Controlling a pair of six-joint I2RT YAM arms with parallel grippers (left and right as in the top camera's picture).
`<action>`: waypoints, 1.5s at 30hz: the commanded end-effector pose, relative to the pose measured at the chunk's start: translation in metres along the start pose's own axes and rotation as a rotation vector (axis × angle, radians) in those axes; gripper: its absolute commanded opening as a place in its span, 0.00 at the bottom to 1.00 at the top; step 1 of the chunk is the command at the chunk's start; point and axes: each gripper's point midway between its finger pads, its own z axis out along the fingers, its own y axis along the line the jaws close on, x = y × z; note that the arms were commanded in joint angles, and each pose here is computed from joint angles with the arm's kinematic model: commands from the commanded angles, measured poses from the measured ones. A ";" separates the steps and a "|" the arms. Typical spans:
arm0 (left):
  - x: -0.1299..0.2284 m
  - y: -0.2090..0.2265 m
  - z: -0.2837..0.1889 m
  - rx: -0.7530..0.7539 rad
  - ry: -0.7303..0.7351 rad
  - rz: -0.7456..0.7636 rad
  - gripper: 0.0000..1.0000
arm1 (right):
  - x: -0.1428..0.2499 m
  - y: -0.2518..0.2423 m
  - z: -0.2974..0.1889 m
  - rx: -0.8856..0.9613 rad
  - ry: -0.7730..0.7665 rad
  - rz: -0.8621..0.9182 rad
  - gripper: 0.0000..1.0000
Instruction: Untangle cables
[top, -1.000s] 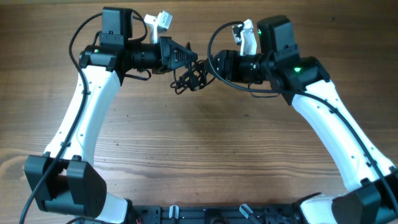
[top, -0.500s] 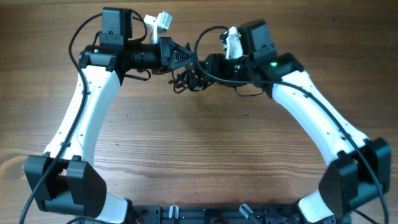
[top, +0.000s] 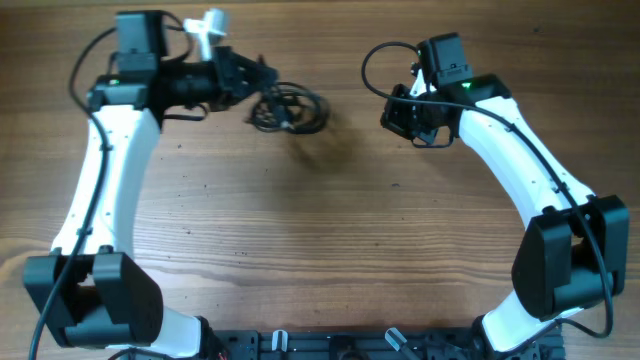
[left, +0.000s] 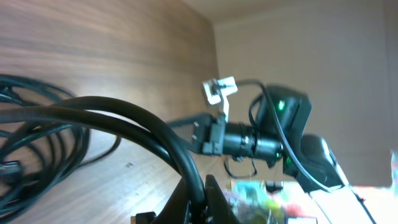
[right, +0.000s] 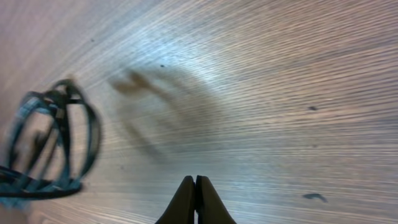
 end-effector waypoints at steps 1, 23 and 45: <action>-0.019 0.018 -0.028 -0.038 -0.078 -0.042 0.04 | 0.002 -0.016 0.005 0.039 0.027 -0.115 0.04; 0.022 0.009 0.017 -0.114 0.019 -0.920 0.04 | -0.004 0.025 -0.066 -0.199 -0.065 -0.245 0.15; 0.049 0.215 -0.036 -1.233 -0.694 -0.886 0.04 | 0.014 0.007 -0.084 -0.005 -0.103 -0.351 0.31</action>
